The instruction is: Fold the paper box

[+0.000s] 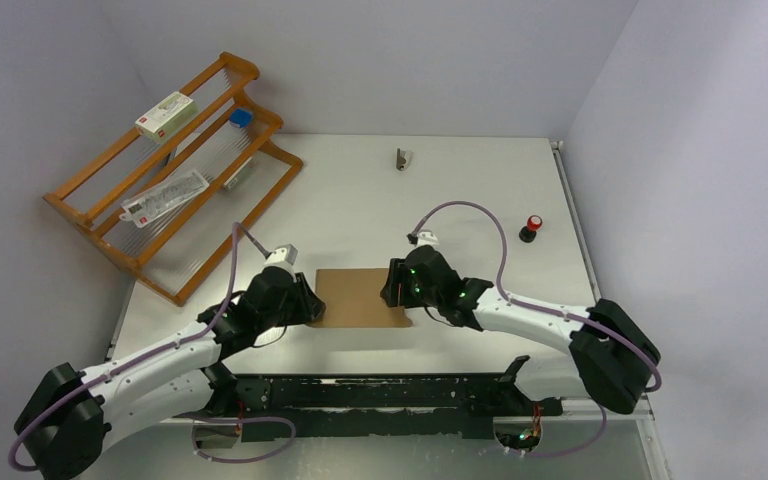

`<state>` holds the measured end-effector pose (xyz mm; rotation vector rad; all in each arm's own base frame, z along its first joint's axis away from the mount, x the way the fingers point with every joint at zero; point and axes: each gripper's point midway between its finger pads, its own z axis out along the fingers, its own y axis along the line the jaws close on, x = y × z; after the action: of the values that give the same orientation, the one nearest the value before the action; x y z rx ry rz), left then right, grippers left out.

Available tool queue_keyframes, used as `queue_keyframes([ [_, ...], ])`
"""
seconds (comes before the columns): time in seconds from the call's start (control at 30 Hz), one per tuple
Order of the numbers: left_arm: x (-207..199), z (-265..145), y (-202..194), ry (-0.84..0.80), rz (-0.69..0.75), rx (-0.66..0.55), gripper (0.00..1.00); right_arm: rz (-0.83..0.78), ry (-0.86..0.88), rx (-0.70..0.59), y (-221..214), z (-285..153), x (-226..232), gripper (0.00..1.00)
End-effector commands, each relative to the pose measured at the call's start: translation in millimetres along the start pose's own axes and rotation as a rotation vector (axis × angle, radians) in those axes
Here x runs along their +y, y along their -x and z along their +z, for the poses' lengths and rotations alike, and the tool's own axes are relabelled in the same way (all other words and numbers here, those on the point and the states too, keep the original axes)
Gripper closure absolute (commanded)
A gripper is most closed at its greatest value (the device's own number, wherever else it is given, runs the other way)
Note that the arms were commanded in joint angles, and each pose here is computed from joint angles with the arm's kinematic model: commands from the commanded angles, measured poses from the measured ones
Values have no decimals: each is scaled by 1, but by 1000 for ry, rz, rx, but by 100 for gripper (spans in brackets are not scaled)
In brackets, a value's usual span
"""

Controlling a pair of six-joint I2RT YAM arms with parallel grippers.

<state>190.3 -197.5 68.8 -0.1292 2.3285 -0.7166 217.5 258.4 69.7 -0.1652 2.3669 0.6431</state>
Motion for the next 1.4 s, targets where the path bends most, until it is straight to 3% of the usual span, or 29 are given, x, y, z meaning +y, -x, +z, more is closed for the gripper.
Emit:
queue_keyframes([
  [0.0, -30, 4, 25, -111, -42, -96, 69, 36, 140, -48, 13, 12, 32, 43],
  [0.37, -15, 10, 49, 0, 18, -204, 69, -45, 67, -157, 61, 30, 22, 43],
  [0.73, 11, -14, 50, 67, 12, -261, 53, -32, 9, -169, 52, 5, -12, 39],
  [1.0, 5, 3, 40, 47, 30, -204, 51, -10, 23, -113, 25, 13, -22, 43],
  [1.37, 26, 22, 0, 60, 31, -94, 60, 11, 20, -64, -8, 21, -39, 51],
])
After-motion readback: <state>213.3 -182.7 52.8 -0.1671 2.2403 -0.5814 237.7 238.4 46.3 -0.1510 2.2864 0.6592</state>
